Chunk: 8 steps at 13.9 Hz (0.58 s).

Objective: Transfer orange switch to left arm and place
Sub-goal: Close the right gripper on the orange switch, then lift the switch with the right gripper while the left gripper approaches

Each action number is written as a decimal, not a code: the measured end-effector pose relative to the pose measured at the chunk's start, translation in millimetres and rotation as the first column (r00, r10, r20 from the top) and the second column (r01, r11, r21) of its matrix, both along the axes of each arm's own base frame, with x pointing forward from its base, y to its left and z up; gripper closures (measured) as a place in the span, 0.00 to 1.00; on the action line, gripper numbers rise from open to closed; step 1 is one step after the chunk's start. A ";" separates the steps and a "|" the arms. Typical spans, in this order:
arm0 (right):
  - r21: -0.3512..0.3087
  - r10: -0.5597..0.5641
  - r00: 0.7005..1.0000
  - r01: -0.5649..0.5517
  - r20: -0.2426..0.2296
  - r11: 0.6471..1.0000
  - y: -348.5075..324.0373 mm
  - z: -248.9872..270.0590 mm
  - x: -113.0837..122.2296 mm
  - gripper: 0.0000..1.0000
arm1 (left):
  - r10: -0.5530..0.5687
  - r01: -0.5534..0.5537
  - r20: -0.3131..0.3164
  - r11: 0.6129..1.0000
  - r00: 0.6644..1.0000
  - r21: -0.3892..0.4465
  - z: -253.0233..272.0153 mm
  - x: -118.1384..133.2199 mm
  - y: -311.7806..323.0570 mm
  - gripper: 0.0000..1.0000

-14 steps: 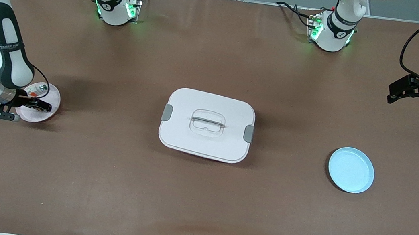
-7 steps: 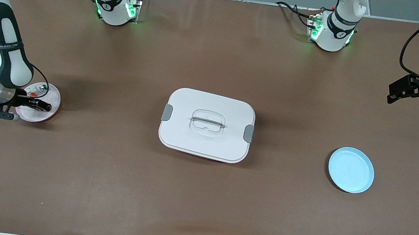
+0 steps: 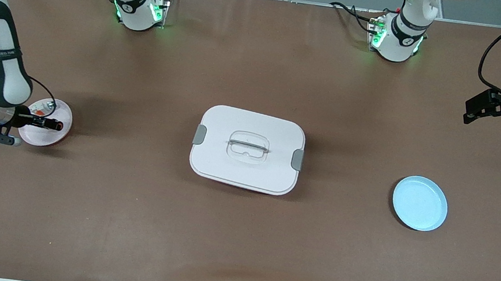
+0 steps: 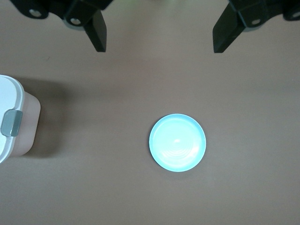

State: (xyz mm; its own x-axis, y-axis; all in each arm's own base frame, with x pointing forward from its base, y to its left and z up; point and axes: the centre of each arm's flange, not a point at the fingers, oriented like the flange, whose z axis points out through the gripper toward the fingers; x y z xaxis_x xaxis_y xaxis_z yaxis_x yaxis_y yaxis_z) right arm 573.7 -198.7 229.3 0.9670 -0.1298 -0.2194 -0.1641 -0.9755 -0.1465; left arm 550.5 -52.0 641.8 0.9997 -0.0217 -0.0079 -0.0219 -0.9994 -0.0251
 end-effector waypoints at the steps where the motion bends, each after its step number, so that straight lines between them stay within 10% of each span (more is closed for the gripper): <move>1: 0.005 -0.023 0.999 0.023 -0.022 1.000 12.8 23.3 10.4 0.28 | 0.000 0.000 0.000 1.000 1.000 0.000 0.1 0.0 0.0 0.00; 8: 0.003 -0.246 0.947 0.252 -0.205 0.968 155.8 152.5 49.7 0.28 | 0.006 -0.006 0.001 1.000 1.000 0.000 0.4 0.2 3.3 0.00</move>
